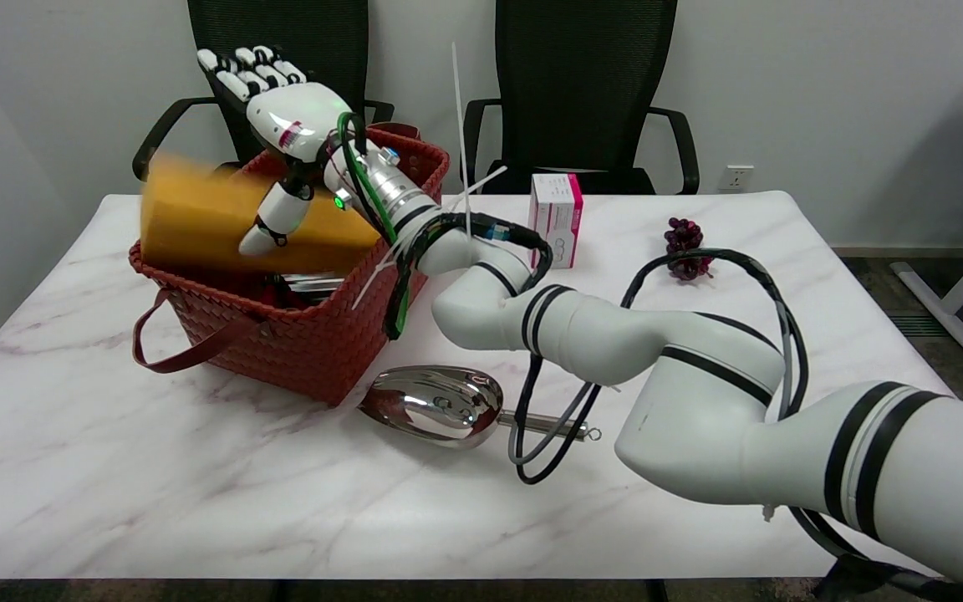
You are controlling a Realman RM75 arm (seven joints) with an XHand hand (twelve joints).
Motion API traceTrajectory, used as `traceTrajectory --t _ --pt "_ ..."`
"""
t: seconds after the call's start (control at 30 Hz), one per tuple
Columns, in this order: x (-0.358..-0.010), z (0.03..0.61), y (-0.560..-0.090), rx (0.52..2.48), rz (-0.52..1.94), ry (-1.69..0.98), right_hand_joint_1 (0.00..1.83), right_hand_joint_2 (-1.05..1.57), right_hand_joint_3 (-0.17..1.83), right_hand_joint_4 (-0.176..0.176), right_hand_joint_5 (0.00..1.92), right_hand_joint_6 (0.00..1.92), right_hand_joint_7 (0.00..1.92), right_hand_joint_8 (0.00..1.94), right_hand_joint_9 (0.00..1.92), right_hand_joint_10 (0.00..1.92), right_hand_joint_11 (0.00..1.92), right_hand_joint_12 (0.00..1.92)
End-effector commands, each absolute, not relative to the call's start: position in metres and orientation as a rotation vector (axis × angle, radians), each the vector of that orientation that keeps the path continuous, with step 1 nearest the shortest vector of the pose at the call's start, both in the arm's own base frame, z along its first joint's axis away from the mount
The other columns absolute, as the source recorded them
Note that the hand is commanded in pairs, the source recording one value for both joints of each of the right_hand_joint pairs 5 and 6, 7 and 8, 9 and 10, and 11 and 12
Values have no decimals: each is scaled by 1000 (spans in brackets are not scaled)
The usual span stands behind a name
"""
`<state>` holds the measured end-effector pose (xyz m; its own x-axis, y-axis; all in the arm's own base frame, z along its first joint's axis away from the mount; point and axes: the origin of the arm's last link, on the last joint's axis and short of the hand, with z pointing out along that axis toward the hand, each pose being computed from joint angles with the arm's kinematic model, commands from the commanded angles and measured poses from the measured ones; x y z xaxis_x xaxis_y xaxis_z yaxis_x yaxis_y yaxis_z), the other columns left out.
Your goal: Place the yellow rectangular box into the brown storage basket.
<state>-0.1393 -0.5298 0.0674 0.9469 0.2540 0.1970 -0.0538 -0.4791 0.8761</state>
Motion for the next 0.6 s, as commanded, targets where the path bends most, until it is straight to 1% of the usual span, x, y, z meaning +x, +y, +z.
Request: traceTrajectory --t 0.03,0.13,0.2,0.33,0.4,0.6 --pt "-140 69 -530 2041 378 112 912 98 229 0 0 0 0 0 0 0 0 0" --pt "-139 73 -531 2029 399 97 915 2 121 0 0 0 0 0 0 0 0 0" --pt "-138 75 -531 2020 414 89 915 4 62 0 0 0 0 0 0 0 0 0" --pt "-137 80 -530 2004 437 92 914 25 3 0 0 0 0 0 0 0 0 0" --pt "-133 88 -529 1978 474 96 914 31 -3 0 0 0 0 0 0 0 0 0" --pt "-117 142 -512 1815 651 129 946 51 33 0 0 0 0 0 0 0 0 0"
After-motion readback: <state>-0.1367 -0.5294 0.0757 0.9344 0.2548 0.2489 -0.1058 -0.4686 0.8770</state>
